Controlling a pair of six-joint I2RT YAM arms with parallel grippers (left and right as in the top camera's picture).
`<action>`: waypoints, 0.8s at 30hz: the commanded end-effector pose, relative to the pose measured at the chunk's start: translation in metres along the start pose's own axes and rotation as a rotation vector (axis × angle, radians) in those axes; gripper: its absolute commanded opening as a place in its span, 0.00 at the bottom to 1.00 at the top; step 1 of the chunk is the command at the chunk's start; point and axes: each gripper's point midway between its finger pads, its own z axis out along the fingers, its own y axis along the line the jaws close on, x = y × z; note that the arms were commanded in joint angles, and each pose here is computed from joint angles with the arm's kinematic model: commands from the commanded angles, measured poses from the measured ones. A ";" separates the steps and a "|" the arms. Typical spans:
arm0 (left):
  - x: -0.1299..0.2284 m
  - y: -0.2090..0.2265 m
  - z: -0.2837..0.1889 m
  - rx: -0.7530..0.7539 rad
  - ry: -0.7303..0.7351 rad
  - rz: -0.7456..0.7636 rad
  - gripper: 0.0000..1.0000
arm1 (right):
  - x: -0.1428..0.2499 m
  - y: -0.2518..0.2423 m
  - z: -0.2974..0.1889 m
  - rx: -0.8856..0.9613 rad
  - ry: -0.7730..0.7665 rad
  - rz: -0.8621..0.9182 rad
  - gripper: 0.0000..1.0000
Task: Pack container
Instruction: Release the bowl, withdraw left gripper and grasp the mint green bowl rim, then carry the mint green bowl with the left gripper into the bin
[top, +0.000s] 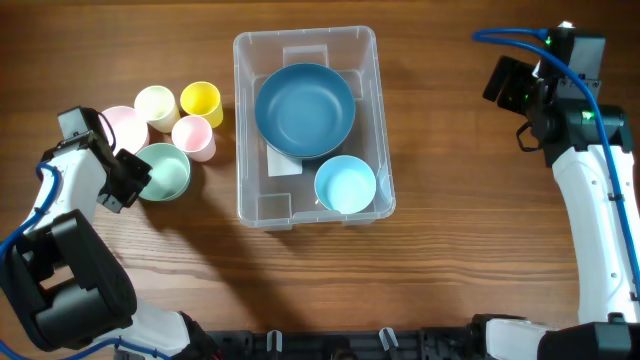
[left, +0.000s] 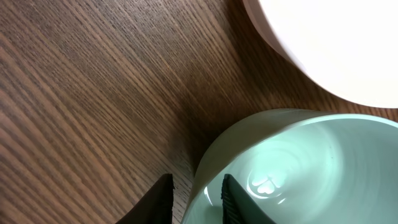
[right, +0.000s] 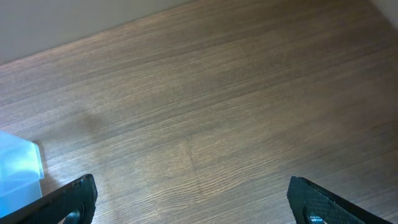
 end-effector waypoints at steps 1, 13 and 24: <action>0.003 0.004 0.004 -0.024 0.006 0.011 0.27 | -0.003 -0.001 0.001 0.012 -0.007 0.012 1.00; 0.001 0.020 0.003 -0.106 -0.013 0.010 0.04 | -0.003 -0.001 0.001 0.012 -0.007 0.012 1.00; 0.015 0.032 -0.016 -0.132 0.028 0.002 0.04 | -0.003 -0.001 0.001 0.012 -0.007 0.012 1.00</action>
